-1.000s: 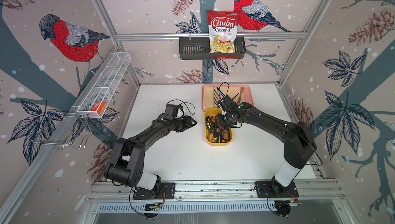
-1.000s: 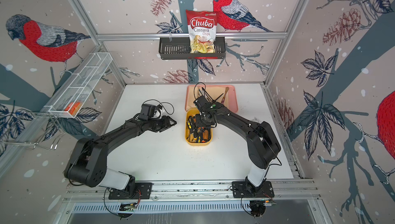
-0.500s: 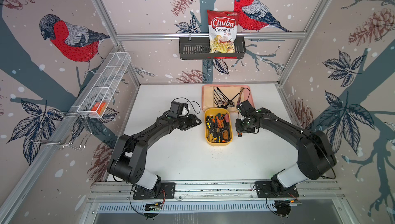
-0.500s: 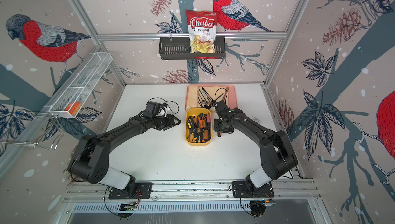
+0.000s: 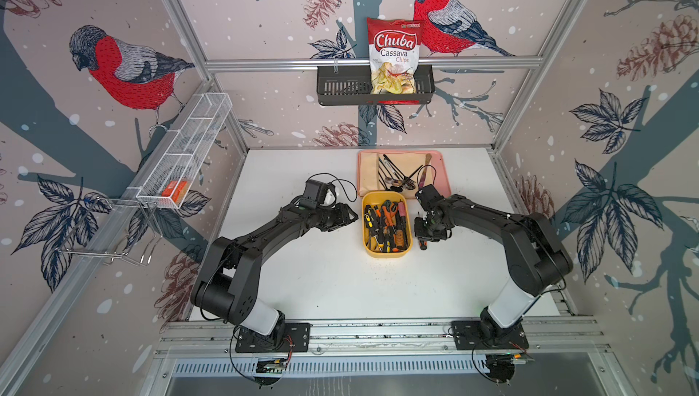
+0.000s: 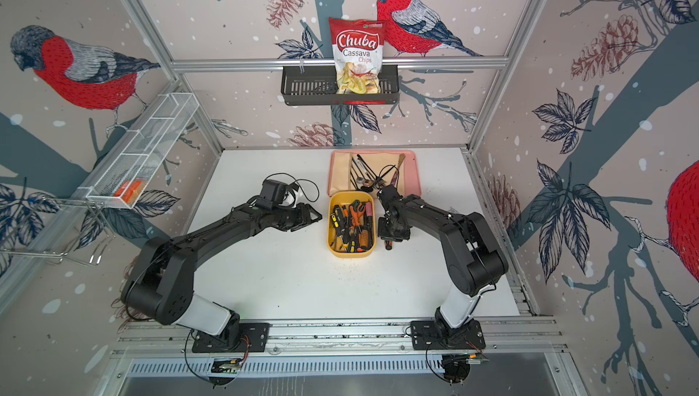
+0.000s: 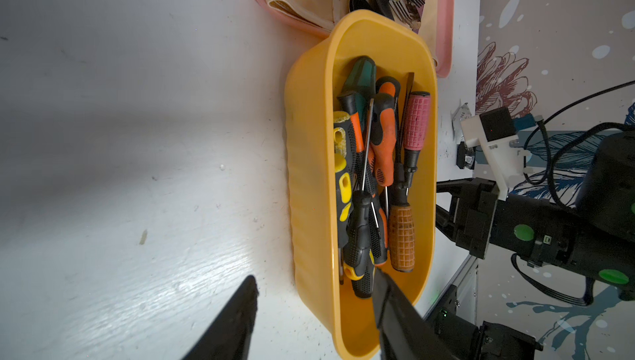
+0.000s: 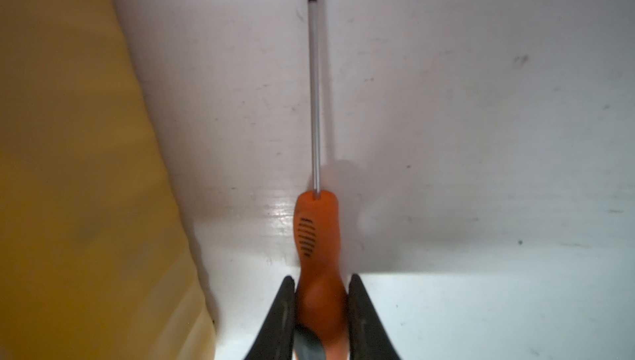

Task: Take out the screwdriver from the storage box
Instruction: Place the screwdriver at the center of the board.

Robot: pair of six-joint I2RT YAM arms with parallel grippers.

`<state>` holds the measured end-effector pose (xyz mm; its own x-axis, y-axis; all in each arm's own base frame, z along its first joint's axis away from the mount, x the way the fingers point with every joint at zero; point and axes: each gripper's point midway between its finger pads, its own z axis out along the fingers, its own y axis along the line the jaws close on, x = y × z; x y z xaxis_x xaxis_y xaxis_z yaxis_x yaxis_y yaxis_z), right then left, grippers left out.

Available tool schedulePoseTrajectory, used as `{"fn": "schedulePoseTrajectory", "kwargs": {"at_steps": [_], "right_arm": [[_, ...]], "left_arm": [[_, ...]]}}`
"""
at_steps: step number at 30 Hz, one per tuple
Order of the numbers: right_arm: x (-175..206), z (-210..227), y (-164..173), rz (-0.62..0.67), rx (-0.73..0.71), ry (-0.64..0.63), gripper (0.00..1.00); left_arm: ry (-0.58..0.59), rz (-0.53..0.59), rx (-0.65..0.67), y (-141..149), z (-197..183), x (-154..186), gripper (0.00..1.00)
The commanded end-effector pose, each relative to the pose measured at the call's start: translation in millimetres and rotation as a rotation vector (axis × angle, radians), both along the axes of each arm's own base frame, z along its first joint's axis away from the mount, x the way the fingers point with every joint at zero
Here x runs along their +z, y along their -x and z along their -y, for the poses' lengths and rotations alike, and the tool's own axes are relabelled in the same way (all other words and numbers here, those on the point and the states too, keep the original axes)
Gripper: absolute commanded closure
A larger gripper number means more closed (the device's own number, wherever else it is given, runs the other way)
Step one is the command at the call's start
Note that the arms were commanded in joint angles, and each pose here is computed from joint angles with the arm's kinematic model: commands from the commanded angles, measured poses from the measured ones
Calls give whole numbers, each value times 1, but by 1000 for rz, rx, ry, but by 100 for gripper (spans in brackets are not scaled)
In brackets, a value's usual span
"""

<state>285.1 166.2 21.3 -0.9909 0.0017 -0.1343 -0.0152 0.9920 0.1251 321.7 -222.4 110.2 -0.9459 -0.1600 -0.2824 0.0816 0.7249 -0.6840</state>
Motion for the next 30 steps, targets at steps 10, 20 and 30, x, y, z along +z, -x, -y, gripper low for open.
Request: {"fn": "schedulePoseTrajectory", "kwargs": {"at_steps": [10,20,30], "right_arm": [[11,-3,-2,26,-12,-12,62],[45,-6,-10,112,-30,-51,62],[77,-19,-11,227,-8,-174,63]], "left_arm": [[-18,23,-14,-3,1,8,44],[-62,12,-3,1,-2,10,47],[-134,2,-10,5,20,19,56]]}}
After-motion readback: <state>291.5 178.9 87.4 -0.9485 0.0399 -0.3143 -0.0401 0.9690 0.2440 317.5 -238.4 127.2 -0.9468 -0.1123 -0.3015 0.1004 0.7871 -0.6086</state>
